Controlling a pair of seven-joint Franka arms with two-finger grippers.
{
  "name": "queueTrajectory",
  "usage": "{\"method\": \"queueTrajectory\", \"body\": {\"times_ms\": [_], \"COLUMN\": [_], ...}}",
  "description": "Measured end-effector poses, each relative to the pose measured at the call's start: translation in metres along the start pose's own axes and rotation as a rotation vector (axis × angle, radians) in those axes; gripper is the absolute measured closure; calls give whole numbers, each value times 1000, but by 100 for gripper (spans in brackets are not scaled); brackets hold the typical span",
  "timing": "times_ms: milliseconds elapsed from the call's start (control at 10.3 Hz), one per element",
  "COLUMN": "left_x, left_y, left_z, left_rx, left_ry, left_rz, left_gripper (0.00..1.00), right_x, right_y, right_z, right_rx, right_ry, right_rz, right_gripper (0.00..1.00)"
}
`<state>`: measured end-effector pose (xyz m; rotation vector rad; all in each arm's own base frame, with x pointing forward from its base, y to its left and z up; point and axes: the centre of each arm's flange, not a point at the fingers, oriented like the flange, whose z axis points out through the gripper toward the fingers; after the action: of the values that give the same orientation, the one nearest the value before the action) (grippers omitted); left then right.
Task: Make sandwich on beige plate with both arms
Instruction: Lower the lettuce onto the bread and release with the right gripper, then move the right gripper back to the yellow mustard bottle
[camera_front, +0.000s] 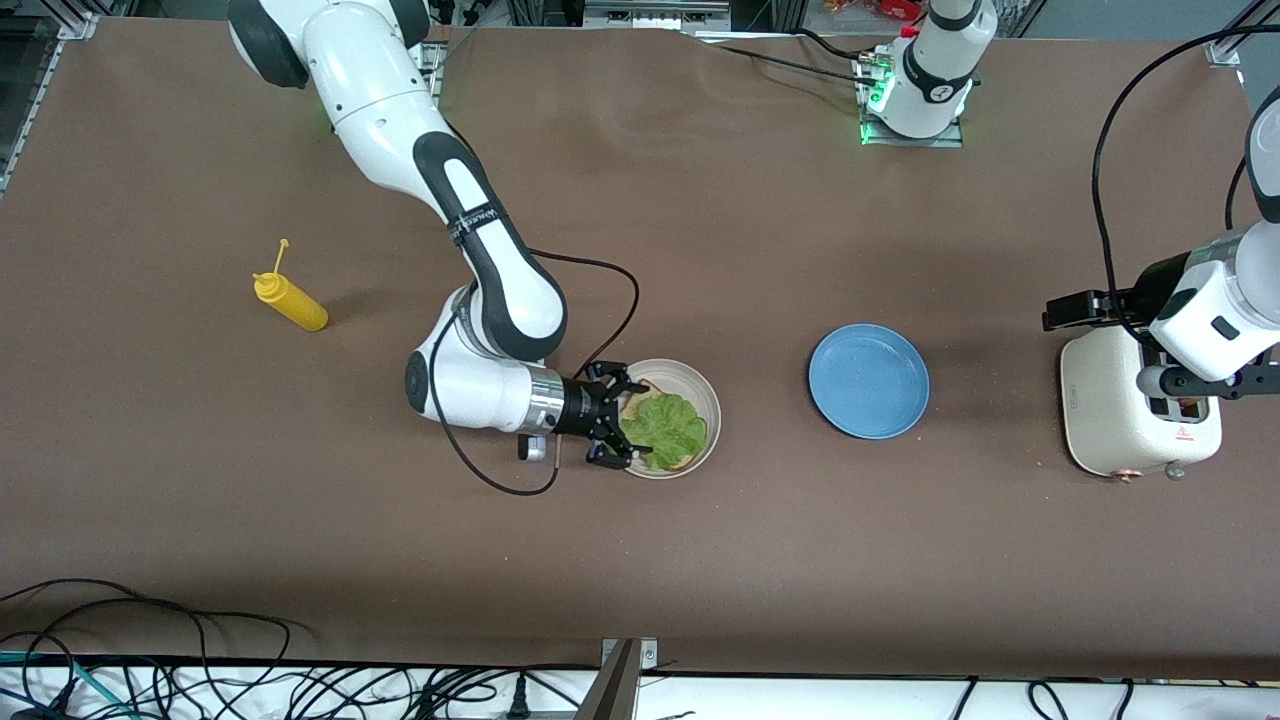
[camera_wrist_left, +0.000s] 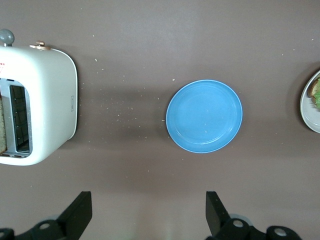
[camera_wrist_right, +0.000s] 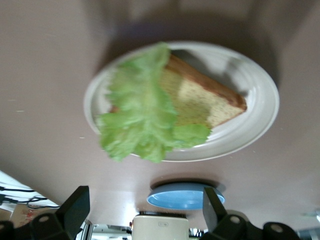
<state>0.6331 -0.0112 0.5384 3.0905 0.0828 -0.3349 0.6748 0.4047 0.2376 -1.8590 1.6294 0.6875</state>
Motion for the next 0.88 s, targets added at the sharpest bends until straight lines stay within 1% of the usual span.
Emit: {"method": "queueTrajectory", "body": {"times_ms": [97,195,389,487,584,682,876], "left_x": [0,0,0,0,0,0,1], "left_y": [0,0,1,1,1,1,1], "left_z": [0,0,1,1,1,1,3], "left_rx": [0,0,0,0,0,0,1], "left_ry": [0,-1,-1,-2,-2,-2,-5], "left_rz": [0,0,1,1,1,2,1], "left_gripper": [0,0,0,0,0,0,0], "right_x": [-8,-15,-13,-6,3,17,45], "right_y": [-8,-14,-23,-24,-21,-14,3], "right_z": [-23,-54,-133,-176,-215,-253,-321], "right_rx": [-15,-42,-140,-192,-250,-328,-501], "right_ry": [39,70,133,151,158,179,250], "right_rz": [-45,-80,-149,-224,-313,-416,-663], "right_gripper": [0,0,0,0,0,0,0]}}
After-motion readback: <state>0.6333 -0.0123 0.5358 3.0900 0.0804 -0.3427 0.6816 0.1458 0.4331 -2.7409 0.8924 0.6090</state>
